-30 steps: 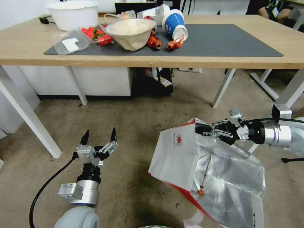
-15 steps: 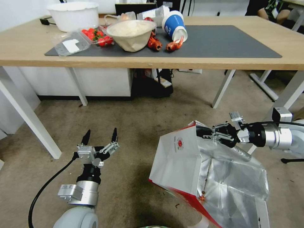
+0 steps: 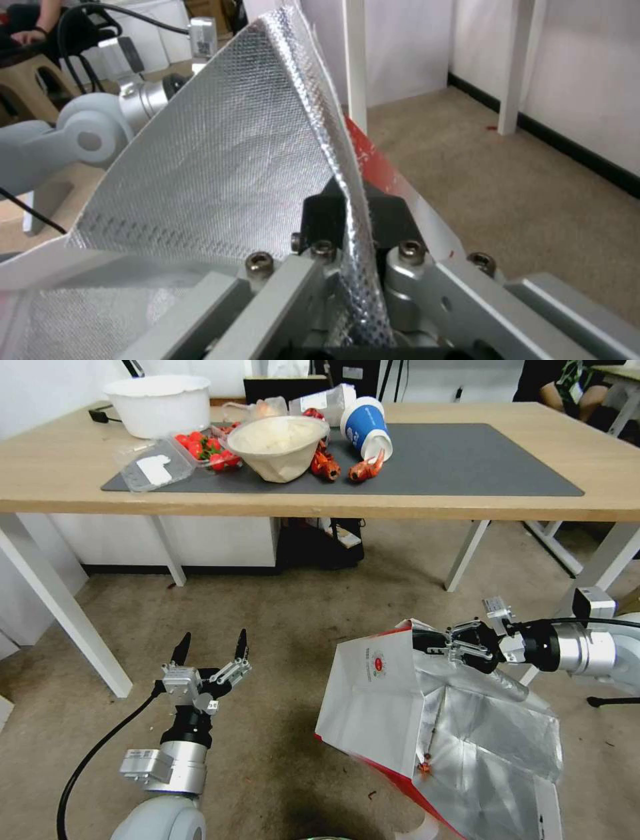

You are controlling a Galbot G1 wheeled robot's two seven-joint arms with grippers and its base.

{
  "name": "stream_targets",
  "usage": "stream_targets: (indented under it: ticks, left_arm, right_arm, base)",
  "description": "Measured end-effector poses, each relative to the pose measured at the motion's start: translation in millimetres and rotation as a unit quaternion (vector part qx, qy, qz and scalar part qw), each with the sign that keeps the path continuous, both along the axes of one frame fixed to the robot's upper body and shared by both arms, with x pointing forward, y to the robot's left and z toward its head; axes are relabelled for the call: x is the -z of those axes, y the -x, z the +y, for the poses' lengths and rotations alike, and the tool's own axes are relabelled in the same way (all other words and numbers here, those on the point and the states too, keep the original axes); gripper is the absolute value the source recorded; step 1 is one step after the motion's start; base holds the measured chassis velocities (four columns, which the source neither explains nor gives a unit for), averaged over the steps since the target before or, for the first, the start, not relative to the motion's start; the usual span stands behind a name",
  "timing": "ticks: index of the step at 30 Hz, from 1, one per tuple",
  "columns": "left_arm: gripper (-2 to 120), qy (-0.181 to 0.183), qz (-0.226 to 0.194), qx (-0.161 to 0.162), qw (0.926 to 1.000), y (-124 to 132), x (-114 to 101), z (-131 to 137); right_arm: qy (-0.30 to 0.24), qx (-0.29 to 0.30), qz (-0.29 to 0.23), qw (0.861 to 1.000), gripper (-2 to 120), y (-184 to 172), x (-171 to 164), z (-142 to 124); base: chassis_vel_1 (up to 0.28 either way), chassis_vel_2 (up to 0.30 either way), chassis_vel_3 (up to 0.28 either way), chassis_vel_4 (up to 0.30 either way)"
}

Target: Pick up the food delivery bag from the floor and place it on the table.

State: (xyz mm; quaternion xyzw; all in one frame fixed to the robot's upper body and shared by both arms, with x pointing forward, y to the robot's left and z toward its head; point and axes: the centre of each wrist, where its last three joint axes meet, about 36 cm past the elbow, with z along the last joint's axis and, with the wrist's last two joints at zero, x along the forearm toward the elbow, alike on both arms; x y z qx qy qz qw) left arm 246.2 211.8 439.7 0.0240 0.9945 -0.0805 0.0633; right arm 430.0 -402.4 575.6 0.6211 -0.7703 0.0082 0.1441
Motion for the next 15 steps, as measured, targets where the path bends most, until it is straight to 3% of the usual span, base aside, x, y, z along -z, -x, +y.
stream_targets:
  ticks: [15]
  left_arm:
    - [100, 0.001, 0.000, -0.002, 1.0000, 1.2, -3.7, 0.5]
  right_arm:
    - [-0.007, -0.010, 0.007, 1.000, 0, 1.1, -4.6, 2.2]
  base:
    - [0.000, 0.000, 0.000, 0.000]
